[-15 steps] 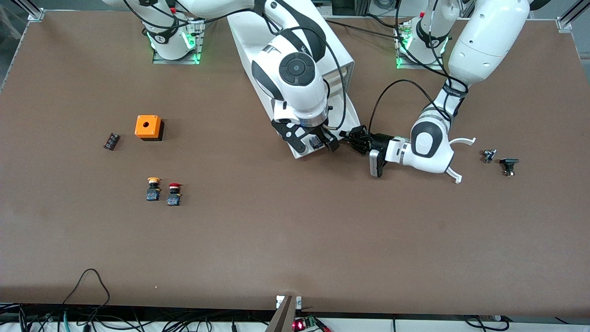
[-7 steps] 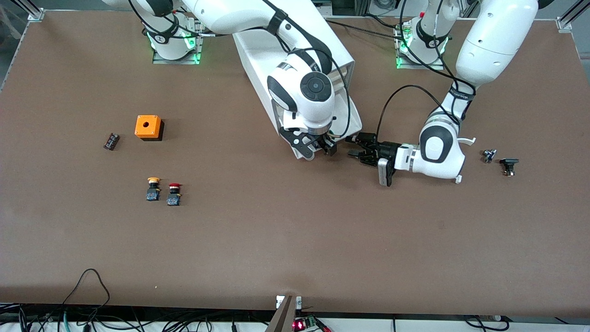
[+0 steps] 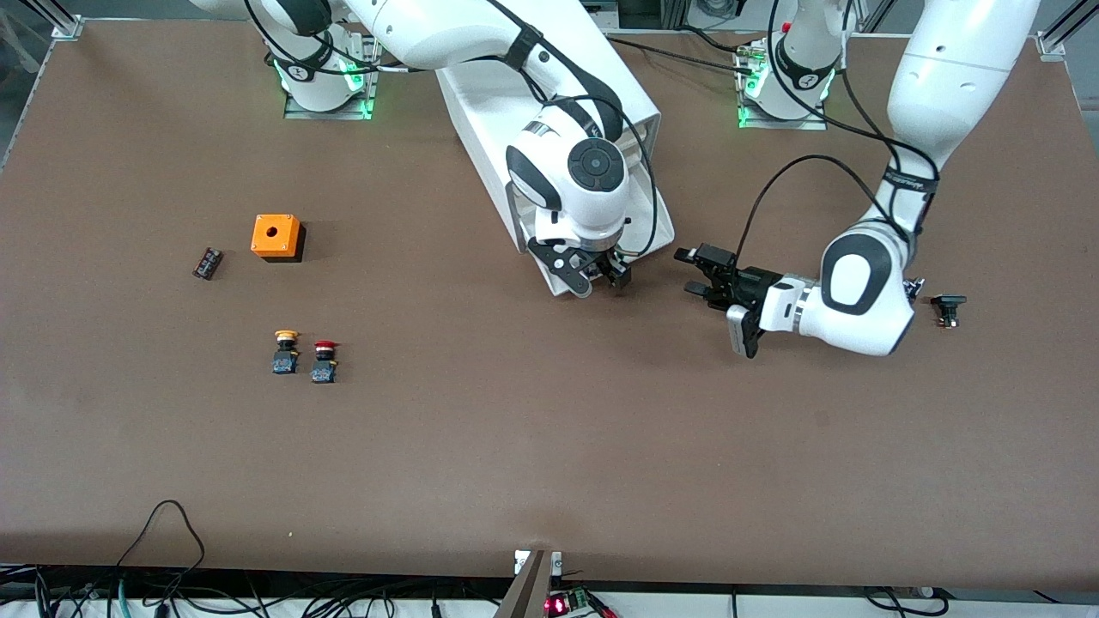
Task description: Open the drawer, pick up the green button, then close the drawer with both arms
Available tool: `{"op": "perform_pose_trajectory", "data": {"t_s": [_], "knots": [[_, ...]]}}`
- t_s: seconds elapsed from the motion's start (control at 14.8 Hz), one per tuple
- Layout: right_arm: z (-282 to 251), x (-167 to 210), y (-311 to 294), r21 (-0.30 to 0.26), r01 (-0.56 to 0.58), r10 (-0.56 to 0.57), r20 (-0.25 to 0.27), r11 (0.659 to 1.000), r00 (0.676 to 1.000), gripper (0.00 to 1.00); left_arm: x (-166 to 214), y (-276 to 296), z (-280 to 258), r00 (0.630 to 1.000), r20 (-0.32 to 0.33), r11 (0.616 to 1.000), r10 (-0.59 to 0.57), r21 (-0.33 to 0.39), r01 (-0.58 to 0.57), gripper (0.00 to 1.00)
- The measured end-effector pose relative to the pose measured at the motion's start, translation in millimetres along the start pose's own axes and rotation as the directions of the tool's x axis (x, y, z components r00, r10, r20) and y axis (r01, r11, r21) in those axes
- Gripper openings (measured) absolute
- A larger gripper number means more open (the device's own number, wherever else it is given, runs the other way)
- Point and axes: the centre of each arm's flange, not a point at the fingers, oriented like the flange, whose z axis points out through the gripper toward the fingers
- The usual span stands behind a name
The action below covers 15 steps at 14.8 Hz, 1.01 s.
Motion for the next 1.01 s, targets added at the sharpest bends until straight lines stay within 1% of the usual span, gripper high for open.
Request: {"op": "perform_pose_trajectory", "data": {"t_s": [0.14,0.27,0.34,0.41,0.54,0.68,0.74,0.88,0.95,1.01], "knots": [[0,-4,0,-0.001,0.007,-0.007,-0.003,1.000,1.000,0.64,7,29,-22,0.994,0.034,0.992,-0.102,0.077,0.099,1.00],[3,-7,2,-0.005,0.011,-0.011,-0.003,1.000,1.000,0.45,10,57,-39,0.976,0.056,0.966,-0.213,0.164,0.201,1.00],[3,-7,2,-0.005,0.011,-0.011,-0.003,1.000,1.000,0.45,11,69,-45,0.963,0.064,0.947,-0.261,0.210,0.243,1.00],[2,-7,1,-0.004,0.011,-0.011,-0.003,1.000,1.000,0.42,12,80,-51,0.949,0.065,0.924,-0.307,0.257,0.282,1.00],[1,-7,1,-0.003,0.012,-0.012,-0.003,1.000,1.000,0.41,15,99,-63,0.917,0.051,0.868,-0.396,0.348,0.355,1.00],[0,-7,1,0.000,0.012,-0.012,-0.003,1.000,1.000,0.41,19,116,-70,0.885,0.013,0.794,-0.466,0.448,0.411,1.00],[-2,-7,0,0.003,0.011,-0.011,-0.004,1.000,1.000,0.41,21,126,-71,0.868,-0.014,0.745,-0.496,0.506,0.434,1.00],[-11,-3,-1,0.014,0.007,-0.007,-0.006,1.000,1.000,0.41,26,148,-68,0.831,-0.099,0.622,-0.547,0.617,0.482,1.00],[-17,0,-2,0.016,0.007,-0.006,-0.007,1.000,1.000,0.41,29,157,-63,0.806,-0.152,0.554,-0.571,0.654,0.516,1.00],[-26,5,-3,0.015,0.011,-0.011,-0.008,1.000,1.000,0.41,32,162,-59,0.780,-0.207,0.491,-0.590,0.675,0.550,1.00]]}}
